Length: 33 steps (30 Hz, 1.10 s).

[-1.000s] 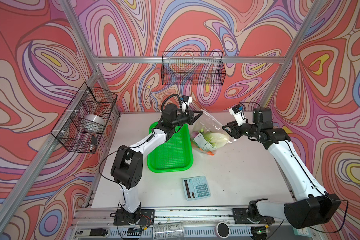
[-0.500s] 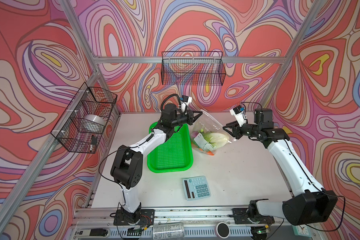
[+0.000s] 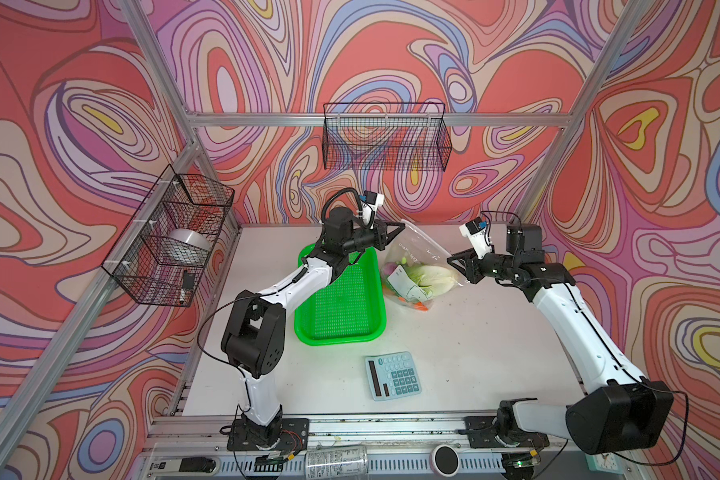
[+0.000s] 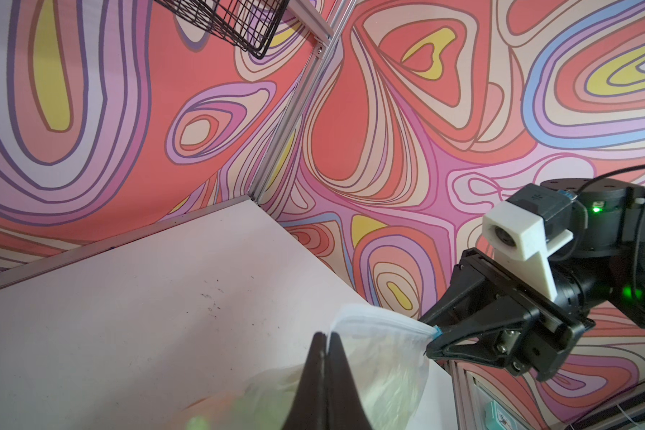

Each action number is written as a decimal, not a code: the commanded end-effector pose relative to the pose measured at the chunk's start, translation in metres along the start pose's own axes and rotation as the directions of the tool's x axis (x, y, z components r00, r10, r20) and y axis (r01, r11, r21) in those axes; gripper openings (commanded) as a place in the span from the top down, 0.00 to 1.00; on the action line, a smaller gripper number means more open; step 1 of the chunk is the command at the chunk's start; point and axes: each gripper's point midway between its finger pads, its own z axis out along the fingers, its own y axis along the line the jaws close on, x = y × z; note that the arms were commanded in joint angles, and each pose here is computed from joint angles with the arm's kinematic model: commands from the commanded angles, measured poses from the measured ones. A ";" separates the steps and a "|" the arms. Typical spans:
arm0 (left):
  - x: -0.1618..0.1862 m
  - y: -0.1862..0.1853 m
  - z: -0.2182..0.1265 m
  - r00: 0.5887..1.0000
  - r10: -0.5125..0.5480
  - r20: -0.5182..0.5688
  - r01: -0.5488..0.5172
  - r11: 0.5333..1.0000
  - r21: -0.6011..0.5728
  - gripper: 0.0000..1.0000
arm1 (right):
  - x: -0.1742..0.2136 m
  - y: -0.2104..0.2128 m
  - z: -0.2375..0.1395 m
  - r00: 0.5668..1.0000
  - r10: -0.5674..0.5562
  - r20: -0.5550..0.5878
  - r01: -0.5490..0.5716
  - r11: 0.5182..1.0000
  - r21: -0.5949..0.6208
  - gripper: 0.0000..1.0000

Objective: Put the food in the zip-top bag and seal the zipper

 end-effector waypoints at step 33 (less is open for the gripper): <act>-0.046 0.040 0.003 0.996 0.015 0.087 -0.008 0.997 -0.071 1.00 | 0.029 -0.005 -0.020 0.984 0.175 0.031 -0.177 0.975 0.135 0.92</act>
